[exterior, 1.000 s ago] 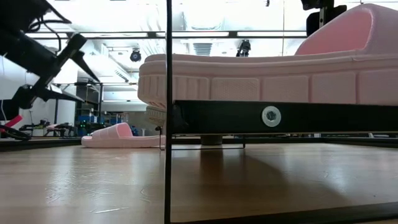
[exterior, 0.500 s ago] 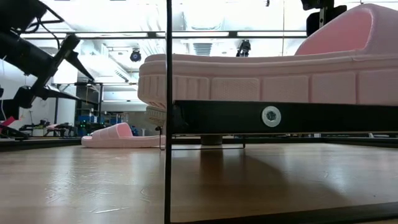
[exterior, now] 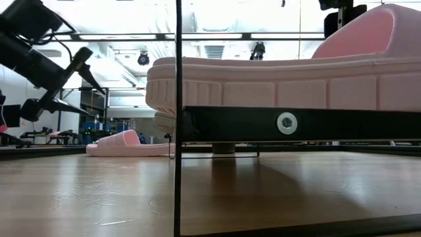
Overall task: Pick and place slides into the shelf
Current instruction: Put the pink slide on the shelf
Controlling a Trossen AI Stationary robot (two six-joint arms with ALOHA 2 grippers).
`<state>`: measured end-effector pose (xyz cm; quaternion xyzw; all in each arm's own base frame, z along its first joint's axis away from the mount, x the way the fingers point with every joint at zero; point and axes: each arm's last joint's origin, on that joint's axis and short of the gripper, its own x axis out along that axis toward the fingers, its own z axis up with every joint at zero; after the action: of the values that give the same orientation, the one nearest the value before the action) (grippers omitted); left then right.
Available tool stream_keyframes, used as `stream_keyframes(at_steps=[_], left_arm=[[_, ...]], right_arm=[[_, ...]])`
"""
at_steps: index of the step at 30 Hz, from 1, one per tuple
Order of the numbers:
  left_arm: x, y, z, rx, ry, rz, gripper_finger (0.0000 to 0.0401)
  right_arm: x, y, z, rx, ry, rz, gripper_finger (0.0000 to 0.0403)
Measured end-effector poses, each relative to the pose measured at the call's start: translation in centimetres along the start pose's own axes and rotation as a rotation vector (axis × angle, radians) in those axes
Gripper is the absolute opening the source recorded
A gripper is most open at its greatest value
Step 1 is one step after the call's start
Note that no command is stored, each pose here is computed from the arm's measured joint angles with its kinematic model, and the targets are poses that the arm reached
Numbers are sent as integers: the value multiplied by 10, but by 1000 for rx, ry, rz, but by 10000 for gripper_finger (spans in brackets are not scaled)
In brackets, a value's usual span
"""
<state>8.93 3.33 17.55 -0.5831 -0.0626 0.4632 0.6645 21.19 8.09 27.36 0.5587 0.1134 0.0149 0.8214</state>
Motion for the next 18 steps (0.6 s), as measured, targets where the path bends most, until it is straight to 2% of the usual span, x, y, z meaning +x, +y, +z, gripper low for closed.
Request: stream_keyframes(at_steps=[6,12,18], left_arm=[[16,-1,0,-56,20,-37,270],[22,3,8,-60,-39,34,270],[29,7,11,-18,24,86,270]], right_arm=[[0,0,0,3,5,4,141],[-1,1,-3,21,40,17,141],[-2,3,-7,21,56,24,141]])
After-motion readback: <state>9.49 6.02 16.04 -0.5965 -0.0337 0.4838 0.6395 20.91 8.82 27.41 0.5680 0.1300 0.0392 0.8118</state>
